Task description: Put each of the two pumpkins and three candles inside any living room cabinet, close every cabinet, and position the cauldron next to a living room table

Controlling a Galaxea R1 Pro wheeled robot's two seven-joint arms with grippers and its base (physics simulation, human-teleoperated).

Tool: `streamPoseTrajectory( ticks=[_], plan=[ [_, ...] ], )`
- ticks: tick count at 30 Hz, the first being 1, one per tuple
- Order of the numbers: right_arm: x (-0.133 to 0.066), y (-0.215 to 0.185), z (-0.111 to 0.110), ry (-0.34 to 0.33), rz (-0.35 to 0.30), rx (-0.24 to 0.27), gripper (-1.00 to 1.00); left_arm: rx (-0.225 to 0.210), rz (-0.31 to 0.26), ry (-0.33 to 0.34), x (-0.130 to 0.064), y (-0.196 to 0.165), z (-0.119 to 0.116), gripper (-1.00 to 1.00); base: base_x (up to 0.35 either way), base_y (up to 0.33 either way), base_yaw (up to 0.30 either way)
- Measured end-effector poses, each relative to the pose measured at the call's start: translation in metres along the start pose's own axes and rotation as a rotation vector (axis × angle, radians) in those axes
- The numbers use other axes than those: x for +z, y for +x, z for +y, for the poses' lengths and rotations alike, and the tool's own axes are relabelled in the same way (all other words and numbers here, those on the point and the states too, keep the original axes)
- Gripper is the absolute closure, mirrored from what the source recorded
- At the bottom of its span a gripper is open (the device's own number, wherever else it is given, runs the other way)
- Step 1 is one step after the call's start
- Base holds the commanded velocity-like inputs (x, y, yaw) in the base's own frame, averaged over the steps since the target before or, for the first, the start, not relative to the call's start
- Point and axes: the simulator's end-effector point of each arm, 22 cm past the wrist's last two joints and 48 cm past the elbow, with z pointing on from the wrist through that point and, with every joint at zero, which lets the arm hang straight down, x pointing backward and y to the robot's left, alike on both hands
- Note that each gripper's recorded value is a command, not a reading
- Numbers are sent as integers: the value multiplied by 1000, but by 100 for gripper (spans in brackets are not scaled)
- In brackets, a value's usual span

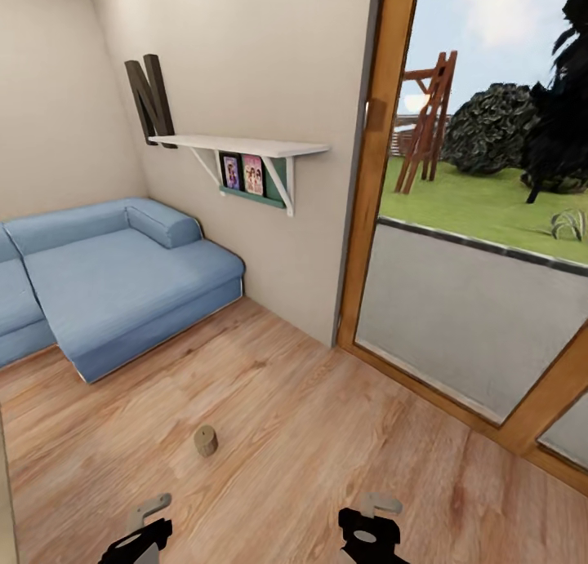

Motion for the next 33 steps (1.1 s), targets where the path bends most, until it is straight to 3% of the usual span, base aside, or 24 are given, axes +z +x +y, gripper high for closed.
streamPoseTrajectory(
  ticks=[14, 27, 33],
  plan=[
    [0, 0, 0, -1, -2, -3, -100, 7, -2, 1, 0, 0, -1, -100, 259, -229, 0],
    [0, -1, 1, -4, -4, -8, -100, 7, -2, 1, 0, 0, 0, -100, 133, 9, 91],
    [0, -1, 1, -5, -6, -11, -100, 7, -2, 1, 0, 0, 0, -100, 277, 23, 240]
  ],
)
